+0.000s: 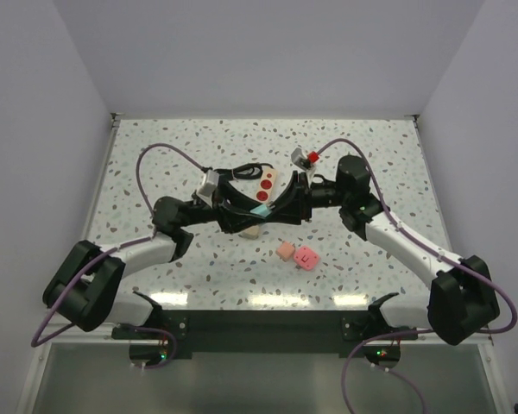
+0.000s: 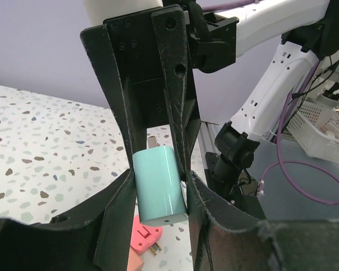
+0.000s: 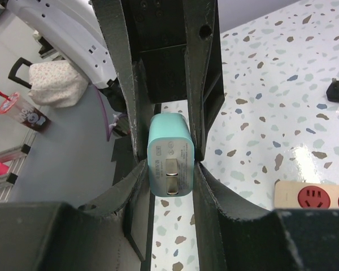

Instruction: Insert the plug

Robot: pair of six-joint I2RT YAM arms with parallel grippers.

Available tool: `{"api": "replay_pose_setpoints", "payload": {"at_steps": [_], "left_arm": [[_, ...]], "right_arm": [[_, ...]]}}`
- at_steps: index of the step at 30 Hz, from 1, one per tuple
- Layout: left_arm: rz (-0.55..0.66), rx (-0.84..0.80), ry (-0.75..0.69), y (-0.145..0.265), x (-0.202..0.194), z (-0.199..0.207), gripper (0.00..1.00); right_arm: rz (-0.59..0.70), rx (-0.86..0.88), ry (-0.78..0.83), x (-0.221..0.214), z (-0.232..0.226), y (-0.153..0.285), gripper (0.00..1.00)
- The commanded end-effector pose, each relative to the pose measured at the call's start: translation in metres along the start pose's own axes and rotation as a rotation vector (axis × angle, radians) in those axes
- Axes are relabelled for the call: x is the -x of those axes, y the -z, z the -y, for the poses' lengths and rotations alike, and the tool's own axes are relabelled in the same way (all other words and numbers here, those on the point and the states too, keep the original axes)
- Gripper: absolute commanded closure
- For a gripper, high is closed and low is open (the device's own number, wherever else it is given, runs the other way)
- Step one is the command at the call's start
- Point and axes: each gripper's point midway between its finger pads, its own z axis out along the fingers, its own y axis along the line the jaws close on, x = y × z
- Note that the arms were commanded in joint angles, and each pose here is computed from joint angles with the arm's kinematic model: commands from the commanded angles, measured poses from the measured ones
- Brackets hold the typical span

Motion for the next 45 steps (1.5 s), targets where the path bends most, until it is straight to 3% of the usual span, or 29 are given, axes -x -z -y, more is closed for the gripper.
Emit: {"api": "replay_pose_setpoints", "payload": {"at_steps": [1, 2, 5, 8, 15, 27, 37, 45], "left_arm": [[0.011, -0.159, -0.132, -0.005, 0.013, 0.027, 1.0], [0.005, -0.162, -0.13, -0.004, 0.011, 0.028, 1.0], [0.003, -0.154, -0.125, -0.002, 0.008, 0.027, 1.0], [0.021, -0.065, -0.106, -0.002, 0.006, 0.013, 1.0], [0.094, 0.043, -0.112, 0.001, 0.018, 0.001, 1.0], [0.099, 0.211, -0.027, -0.002, 0.016, -0.042, 1.0], [0.21, 0.396, 0.171, -0.004, 0.027, -0.085, 1.0], [0.194, 0.45, 0.256, -0.004, 0.015, -0.099, 1.0]], "right_arm": [[0.033, -0.009, 0.094, 0.019, -0.003, -0.001, 0.97], [0.034, -0.019, 0.099, 0.019, -0.002, -0.001, 0.94], [0.042, -0.045, 0.114, 0.024, 0.001, -0.001, 0.59], [0.063, -0.082, 0.135, 0.03, 0.005, 0.001, 0.41], [0.118, -0.21, 0.149, 0.036, 0.023, 0.007, 0.19], [0.251, -0.433, 0.329, 0.045, 0.021, 0.045, 0.13], [0.191, -0.562, 0.409, 0.021, 0.034, 0.026, 0.13], [0.178, -0.715, 0.461, 0.021, 0.057, 0.023, 0.14]]}}
